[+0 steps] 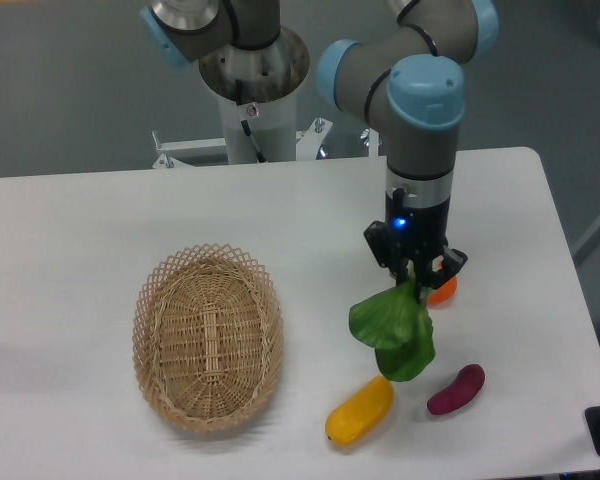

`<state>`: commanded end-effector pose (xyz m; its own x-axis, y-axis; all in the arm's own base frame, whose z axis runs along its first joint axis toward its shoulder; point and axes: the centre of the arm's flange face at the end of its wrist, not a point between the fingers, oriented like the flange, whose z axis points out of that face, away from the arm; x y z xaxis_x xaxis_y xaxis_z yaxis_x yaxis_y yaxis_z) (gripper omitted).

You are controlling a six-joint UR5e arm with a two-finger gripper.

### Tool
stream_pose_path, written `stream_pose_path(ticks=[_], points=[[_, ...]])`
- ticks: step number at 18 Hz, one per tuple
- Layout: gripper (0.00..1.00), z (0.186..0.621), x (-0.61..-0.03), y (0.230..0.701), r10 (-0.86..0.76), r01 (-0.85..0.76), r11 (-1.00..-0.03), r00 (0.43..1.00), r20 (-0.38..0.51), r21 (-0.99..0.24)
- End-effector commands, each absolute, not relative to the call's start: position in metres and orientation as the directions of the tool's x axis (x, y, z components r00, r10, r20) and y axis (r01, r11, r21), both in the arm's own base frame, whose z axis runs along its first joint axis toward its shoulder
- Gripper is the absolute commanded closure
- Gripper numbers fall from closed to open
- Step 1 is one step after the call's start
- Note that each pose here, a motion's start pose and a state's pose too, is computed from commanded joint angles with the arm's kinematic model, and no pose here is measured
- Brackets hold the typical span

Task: Pick up the green vegetable from the basket

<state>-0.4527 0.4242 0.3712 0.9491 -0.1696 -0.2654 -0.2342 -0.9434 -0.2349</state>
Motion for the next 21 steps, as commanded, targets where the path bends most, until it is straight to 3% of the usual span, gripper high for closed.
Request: stream_pose_path(ticks=[21], points=[[0.67,0.363,-0.465,0.417,-0.170,-0.233,-0.946,0.950,-0.263,-0.228]])
